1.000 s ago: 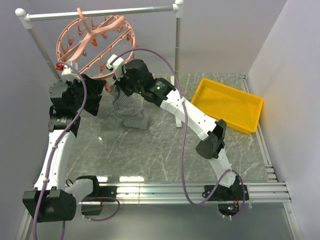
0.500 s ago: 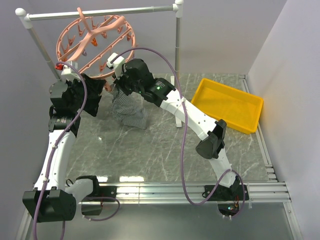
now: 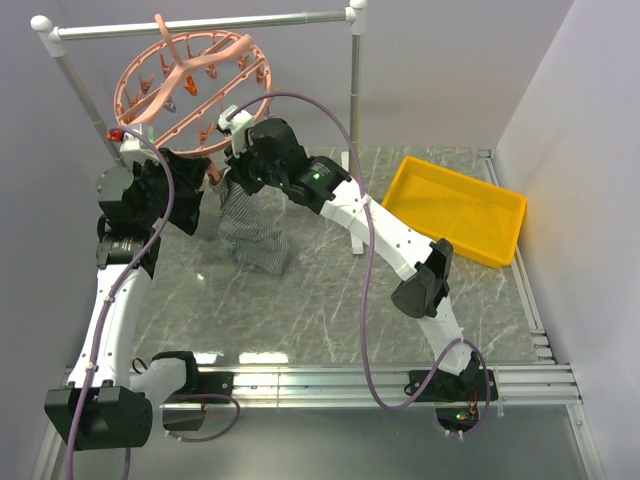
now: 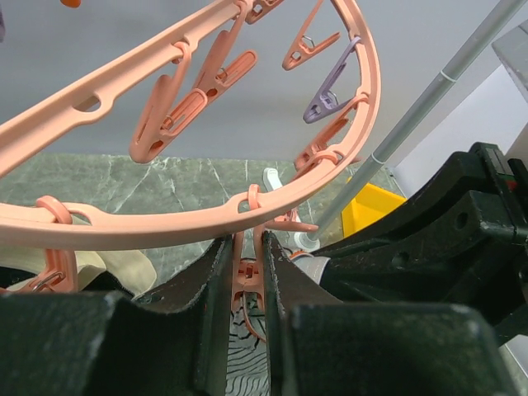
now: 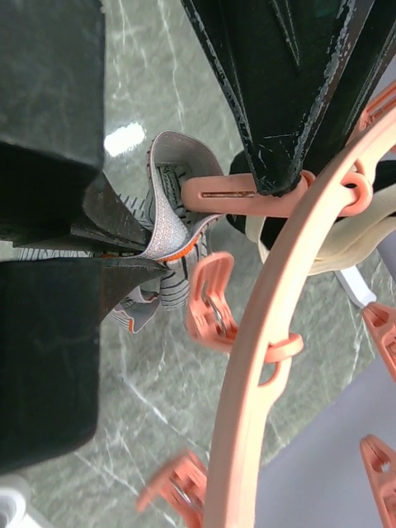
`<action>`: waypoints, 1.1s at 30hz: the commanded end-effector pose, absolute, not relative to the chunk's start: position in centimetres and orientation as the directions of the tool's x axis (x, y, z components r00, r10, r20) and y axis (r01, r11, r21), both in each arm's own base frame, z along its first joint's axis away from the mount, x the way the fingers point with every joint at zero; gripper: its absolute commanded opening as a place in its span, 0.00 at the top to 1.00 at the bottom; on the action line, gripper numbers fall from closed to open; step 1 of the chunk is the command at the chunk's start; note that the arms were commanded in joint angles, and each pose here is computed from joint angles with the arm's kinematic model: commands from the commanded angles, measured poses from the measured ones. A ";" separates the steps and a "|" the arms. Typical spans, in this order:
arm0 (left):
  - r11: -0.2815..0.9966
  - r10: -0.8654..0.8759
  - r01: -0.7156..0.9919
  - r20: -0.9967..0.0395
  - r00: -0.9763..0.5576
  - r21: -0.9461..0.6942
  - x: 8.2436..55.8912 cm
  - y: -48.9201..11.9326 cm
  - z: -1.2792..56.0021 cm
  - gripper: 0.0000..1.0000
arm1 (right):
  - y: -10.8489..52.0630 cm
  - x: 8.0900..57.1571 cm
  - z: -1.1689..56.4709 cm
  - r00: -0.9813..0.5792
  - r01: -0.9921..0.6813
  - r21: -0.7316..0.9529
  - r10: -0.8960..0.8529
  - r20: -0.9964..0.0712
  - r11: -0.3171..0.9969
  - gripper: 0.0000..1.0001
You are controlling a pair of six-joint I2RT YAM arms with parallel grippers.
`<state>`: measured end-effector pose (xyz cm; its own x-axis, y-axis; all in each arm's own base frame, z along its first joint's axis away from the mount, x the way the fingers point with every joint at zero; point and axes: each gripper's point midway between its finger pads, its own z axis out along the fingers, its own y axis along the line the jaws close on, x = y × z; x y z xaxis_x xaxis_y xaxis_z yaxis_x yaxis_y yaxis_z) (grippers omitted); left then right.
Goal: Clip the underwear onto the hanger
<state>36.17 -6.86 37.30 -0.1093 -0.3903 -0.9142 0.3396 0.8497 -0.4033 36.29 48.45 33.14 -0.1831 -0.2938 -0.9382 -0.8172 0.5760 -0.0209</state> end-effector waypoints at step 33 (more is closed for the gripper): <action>0.869 -0.324 0.399 -0.946 0.010 -0.293 35.2 -7.3 39.2 0.87 | 47.2 36.2 37.9 -0.335 -0.777 0.243 -0.055 -0.941 0.581 1.00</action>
<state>35.60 -6.96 37.23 -0.0736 -0.3545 -0.9321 0.3588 0.8627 -0.3564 37.11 47.80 32.32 -0.3935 -0.1581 -0.9056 -0.7589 0.6118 0.2229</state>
